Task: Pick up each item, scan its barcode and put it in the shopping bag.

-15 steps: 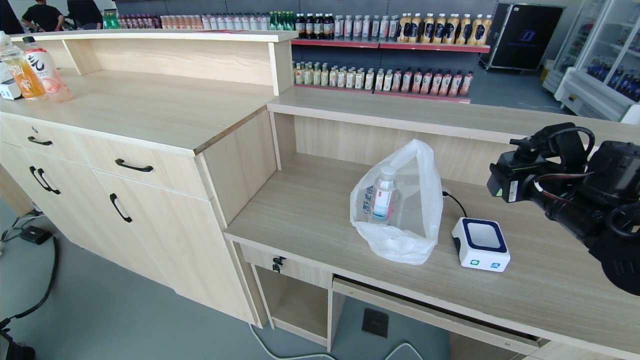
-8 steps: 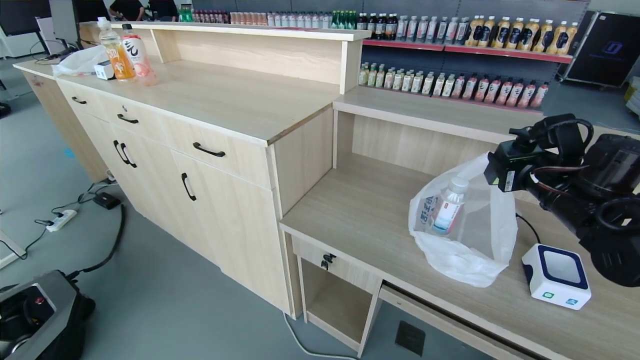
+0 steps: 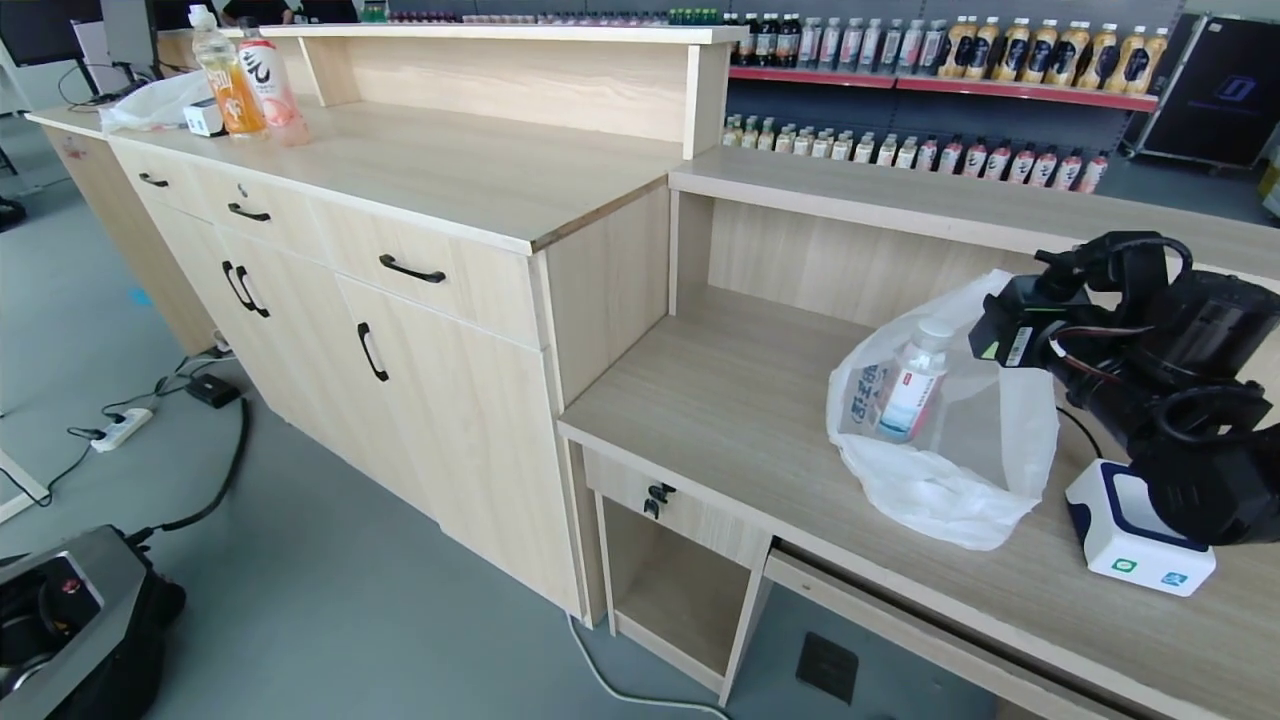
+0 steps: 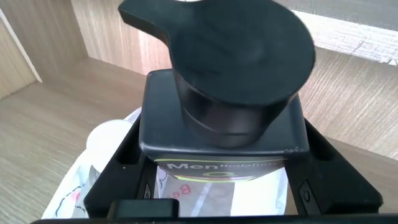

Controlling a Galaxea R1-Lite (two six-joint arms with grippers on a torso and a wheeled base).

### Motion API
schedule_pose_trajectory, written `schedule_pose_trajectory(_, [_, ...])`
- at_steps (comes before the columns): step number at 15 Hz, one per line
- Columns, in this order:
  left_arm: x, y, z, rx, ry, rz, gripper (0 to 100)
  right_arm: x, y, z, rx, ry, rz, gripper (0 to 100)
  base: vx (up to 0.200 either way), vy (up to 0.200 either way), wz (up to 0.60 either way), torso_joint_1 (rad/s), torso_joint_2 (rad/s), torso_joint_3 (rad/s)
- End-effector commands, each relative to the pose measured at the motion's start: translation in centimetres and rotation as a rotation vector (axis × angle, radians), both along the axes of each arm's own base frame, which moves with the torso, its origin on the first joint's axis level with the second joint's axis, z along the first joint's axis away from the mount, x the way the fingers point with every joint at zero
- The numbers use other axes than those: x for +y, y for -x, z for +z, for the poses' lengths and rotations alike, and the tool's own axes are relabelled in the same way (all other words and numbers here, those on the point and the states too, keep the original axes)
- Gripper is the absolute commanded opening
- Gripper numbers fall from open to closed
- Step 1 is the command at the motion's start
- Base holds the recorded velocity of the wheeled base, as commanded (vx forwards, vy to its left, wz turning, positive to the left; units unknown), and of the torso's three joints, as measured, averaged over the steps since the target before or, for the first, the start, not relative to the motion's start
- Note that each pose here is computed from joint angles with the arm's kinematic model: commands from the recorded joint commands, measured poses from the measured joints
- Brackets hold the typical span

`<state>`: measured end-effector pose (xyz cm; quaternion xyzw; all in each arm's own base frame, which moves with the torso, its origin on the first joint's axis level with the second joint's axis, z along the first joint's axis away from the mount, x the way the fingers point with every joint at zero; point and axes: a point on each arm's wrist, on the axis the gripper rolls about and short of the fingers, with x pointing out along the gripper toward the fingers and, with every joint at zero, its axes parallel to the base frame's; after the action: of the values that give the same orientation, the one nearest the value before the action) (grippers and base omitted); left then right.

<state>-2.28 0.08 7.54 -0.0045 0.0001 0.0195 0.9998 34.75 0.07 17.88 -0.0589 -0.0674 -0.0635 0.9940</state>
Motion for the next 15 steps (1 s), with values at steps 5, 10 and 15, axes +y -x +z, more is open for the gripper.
schedule_pose_trajectory(5, [0.0, 0.0, 0.0, 0.0, 0.0, 0.001, 100, -0.3, -1.6, -1.8, 0.038, -0.014, 0.041, 0, 0.0, 0.0, 0.0, -0.014, 0.03, 0.019])
schedule_pose_trajectory(10, [0.0, 0.0, 0.0, 0.0, 0.0, 0.001, 100, -0.5, -2.8, -4.5, 0.094, -0.011, 0.034, 0, 0.0, 0.0, 0.0, 0.0, 0.0, 0.0])
schedule_pose_trajectory(15, [0.0, 0.0, 0.0, 0.0, 0.0, 0.001, 100, -0.5, -3.6, -5.9, 0.123, -0.012, 0.054, 0, 0.0, 0.0, 0.0, 0.0, 0.0, 0.0])
